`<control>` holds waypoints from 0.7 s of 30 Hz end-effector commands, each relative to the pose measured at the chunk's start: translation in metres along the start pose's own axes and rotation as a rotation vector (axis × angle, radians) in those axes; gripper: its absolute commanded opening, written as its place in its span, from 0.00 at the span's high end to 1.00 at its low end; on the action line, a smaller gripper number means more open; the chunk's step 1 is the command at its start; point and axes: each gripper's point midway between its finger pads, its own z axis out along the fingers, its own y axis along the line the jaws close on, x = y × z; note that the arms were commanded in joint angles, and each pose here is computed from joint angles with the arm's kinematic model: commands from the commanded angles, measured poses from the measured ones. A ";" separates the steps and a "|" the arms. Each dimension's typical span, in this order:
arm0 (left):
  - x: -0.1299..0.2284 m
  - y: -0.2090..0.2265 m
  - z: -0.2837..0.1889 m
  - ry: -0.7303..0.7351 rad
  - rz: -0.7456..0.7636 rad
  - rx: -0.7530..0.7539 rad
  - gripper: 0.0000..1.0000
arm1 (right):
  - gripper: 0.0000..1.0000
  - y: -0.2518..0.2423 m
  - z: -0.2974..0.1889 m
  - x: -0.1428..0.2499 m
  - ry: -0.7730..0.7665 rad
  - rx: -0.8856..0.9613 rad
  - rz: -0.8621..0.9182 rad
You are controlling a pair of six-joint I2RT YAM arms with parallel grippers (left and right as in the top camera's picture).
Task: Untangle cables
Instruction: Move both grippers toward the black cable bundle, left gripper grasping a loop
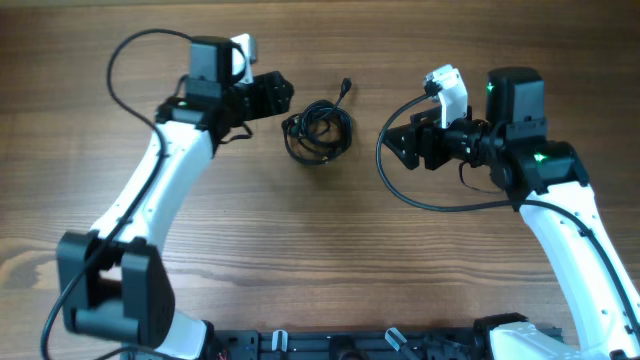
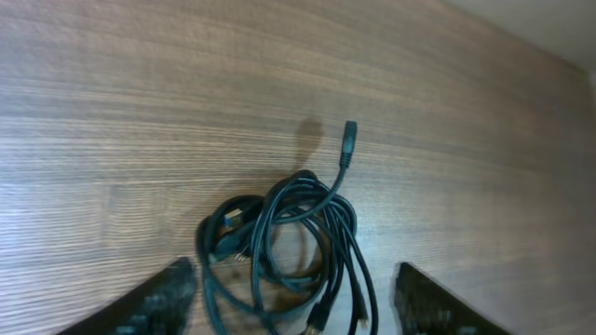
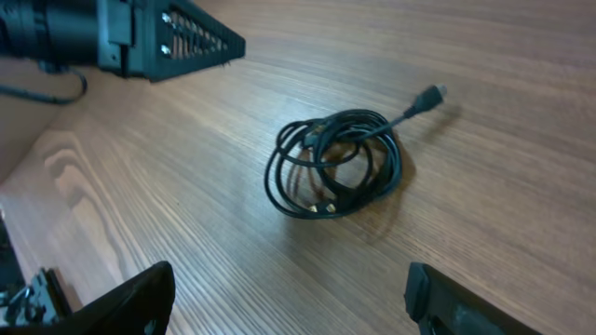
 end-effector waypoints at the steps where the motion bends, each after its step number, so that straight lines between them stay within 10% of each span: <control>1: 0.014 0.001 0.029 0.014 -0.147 -0.083 0.37 | 0.22 -0.009 0.000 -0.009 -0.011 0.060 0.054; 21: 0.071 0.020 0.108 0.112 -0.192 -0.202 0.64 | 0.29 -0.016 0.002 -0.003 0.001 0.090 0.062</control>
